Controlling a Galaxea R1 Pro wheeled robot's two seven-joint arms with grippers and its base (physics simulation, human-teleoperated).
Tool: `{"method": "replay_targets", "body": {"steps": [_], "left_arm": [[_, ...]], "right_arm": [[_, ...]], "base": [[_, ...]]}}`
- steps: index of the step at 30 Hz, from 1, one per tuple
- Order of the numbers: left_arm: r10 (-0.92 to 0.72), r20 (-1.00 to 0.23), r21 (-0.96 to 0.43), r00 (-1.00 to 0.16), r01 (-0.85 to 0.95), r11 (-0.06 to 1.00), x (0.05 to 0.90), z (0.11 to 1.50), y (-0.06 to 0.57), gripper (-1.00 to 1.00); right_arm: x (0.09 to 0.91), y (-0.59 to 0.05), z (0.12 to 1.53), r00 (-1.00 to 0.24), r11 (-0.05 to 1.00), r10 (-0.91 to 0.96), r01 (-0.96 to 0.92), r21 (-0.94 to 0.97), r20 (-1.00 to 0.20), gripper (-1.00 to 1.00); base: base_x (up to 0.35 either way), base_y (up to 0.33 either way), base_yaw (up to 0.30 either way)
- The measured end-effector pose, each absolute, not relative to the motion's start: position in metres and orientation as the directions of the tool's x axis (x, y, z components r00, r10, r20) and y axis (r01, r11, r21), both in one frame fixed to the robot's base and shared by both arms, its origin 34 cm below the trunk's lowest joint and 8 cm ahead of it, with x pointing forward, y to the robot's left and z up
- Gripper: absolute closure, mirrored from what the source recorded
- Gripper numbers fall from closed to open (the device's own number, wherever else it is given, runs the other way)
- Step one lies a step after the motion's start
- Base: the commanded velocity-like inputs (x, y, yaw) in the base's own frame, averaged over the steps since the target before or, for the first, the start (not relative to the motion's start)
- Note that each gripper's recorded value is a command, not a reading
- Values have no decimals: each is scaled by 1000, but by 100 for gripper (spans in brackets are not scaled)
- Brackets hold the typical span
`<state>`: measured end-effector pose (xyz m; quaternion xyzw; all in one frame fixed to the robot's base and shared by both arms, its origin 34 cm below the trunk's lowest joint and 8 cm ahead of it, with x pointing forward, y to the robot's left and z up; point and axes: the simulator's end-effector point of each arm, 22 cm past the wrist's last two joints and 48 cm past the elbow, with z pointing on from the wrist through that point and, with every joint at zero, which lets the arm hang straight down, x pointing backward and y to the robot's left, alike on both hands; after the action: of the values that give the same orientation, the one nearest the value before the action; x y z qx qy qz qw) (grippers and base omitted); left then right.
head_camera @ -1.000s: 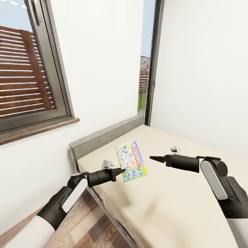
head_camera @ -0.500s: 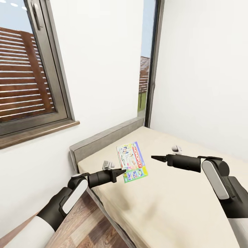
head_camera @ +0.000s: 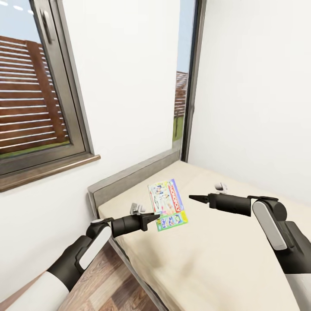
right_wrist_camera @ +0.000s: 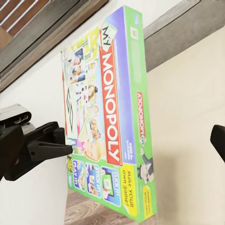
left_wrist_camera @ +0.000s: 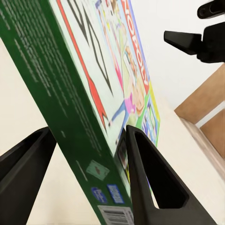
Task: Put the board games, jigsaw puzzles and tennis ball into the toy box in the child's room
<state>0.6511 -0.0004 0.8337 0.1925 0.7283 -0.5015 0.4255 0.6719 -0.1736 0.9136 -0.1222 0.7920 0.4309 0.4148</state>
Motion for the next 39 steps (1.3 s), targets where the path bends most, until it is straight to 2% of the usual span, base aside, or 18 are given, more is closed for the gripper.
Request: {"method": "replay_targets", "body": {"steps": [39], "left_arm": [[-109,-831,-541,-545,748,385,641,903,-22,100]], "right_arm": [[688,-169,975,-661,586,182,-522,620,-728,-100]], "base": [[0,0,0]]}}
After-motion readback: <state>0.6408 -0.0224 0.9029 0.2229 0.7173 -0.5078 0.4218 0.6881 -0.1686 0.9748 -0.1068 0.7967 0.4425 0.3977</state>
